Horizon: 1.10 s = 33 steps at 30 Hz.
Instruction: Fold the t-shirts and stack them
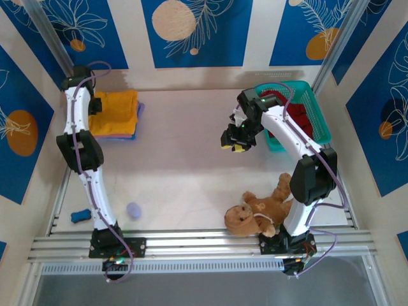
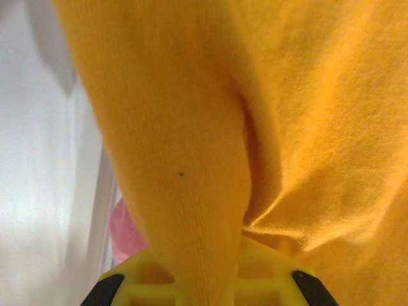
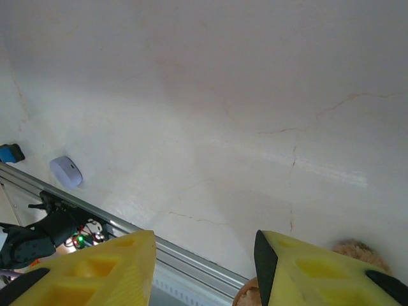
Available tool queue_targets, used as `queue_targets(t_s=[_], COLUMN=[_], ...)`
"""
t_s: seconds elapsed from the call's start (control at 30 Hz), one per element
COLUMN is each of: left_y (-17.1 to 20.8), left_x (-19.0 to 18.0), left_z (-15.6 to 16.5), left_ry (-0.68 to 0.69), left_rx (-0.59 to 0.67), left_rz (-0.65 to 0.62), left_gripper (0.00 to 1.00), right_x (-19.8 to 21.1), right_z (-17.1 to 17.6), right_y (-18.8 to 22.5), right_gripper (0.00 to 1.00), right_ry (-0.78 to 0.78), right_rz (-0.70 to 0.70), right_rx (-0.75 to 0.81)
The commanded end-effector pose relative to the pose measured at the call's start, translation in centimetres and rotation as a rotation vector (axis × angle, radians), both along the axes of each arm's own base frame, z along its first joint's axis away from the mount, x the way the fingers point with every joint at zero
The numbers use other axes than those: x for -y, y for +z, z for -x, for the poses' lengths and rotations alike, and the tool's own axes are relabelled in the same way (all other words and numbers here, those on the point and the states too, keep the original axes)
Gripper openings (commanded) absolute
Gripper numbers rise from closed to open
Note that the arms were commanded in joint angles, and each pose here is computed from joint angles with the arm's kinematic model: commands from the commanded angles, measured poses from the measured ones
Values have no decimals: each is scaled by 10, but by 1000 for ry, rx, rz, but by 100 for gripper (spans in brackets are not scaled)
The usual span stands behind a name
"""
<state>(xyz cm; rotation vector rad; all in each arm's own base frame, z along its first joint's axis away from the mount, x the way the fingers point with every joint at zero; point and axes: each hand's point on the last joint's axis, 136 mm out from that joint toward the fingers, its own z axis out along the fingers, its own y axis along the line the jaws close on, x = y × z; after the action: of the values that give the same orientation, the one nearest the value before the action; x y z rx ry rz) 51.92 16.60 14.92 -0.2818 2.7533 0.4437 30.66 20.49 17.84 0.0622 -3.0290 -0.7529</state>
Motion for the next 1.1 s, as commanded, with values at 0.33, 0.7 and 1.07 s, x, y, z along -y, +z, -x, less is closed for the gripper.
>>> queue_targets(t_s=[0.33, 0.7, 1.07], left_y=[25, 33, 107], left_x=[-16, -22, -29], left_z=[-19, -25, 3], left_ry=[-28, -6, 64], left_rx=[109, 151, 246], left_rz=[-45, -73, -174], left_gripper=[0, 47, 99], right_x=[-8, -8, 2], right_z=[6, 6, -2], right_y=[2, 5, 28], right_gripper=[47, 47, 64], right_ry=[16, 12, -16], right_rz=[23, 22, 22], right_rx=[-34, -34, 75])
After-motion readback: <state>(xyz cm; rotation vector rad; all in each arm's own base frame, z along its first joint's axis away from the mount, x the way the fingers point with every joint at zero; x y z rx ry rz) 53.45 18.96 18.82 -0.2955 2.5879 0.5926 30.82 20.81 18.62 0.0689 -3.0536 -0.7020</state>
